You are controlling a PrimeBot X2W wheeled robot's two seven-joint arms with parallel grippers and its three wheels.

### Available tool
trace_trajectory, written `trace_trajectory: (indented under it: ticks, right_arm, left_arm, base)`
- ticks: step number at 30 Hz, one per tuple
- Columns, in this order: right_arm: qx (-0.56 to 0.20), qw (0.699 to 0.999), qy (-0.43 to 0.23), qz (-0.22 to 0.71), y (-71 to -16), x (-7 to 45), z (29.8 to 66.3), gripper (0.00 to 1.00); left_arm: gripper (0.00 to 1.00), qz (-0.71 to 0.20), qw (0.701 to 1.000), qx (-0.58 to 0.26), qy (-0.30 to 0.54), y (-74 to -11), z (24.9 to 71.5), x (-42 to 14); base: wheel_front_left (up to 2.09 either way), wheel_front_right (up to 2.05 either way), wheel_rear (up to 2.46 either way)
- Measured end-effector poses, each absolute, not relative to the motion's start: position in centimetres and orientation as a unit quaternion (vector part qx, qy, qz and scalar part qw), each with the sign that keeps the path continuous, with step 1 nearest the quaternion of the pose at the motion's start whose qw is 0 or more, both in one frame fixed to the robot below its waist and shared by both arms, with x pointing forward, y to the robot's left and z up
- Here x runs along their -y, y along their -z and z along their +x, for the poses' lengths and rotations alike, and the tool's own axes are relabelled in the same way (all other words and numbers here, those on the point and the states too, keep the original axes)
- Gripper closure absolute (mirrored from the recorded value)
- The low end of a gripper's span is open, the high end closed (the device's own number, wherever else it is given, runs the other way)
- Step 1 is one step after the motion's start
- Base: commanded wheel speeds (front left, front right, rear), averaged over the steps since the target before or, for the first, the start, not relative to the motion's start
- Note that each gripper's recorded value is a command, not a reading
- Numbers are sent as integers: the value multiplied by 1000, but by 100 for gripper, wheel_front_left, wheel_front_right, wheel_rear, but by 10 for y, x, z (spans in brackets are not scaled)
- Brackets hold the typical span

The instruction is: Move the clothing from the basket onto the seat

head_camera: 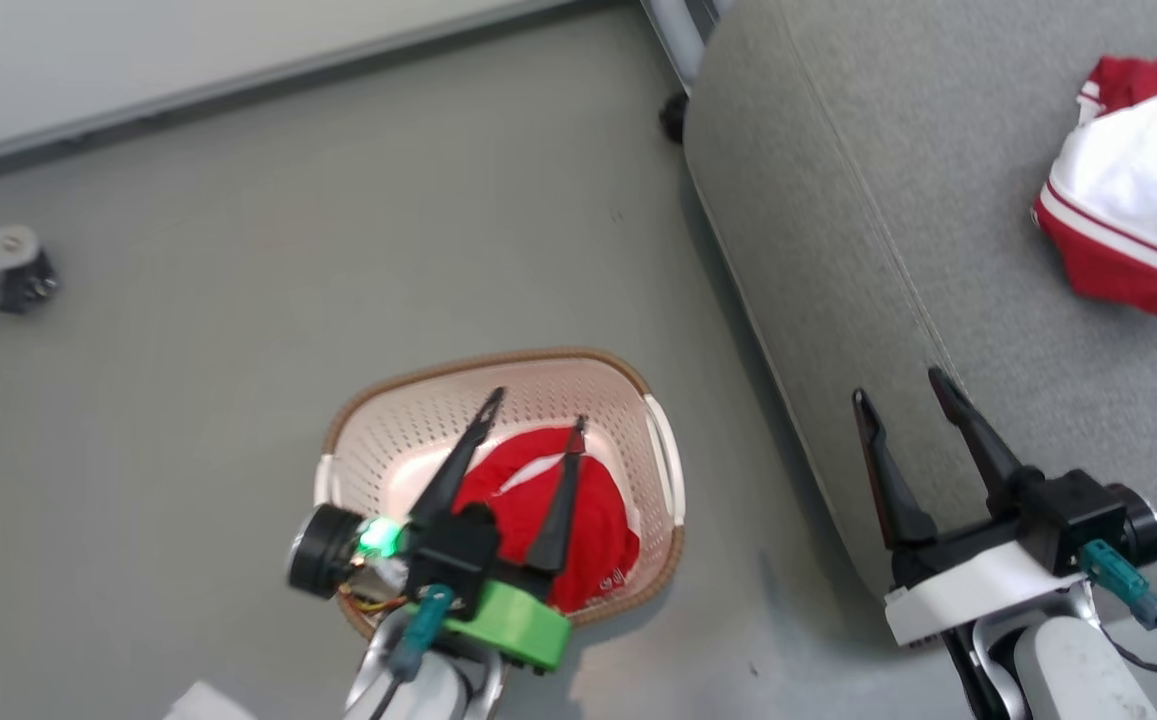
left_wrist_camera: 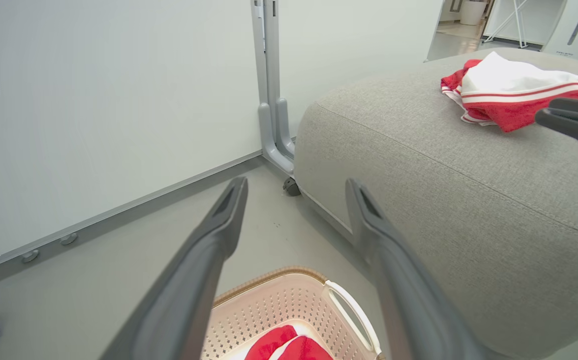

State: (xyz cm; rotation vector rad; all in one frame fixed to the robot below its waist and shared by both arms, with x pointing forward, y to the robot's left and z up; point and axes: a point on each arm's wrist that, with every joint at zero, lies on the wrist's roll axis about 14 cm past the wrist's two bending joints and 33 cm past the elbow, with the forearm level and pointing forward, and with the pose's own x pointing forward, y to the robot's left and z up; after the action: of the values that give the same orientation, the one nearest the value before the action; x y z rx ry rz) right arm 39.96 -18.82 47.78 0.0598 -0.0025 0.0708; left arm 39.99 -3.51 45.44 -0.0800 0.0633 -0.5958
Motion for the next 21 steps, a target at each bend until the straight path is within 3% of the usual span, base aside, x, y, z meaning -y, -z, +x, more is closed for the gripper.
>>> trace_trajectory:
  ticks: [4, 12, 21]
  right_arm:
    - [20, 998, -45, 43, -492, 178, 387, 0]
    - [73, 994, -68, 52, -528, 161, 371, 0]
    - [106, 991, -69, 49, -549, 159, 349, 0]
  left_arm:
    - [0, -57, 978, -7, 202, -479, 397, -15]
    - [0, -47, 993, 65, 83, -528, 368, -97]
    - [0, -42, 993, 98, 41, -545, 326, -133]
  base:
    - [0, 0, 0]
    - [0, 0, 0]
    - [0, 0, 0]
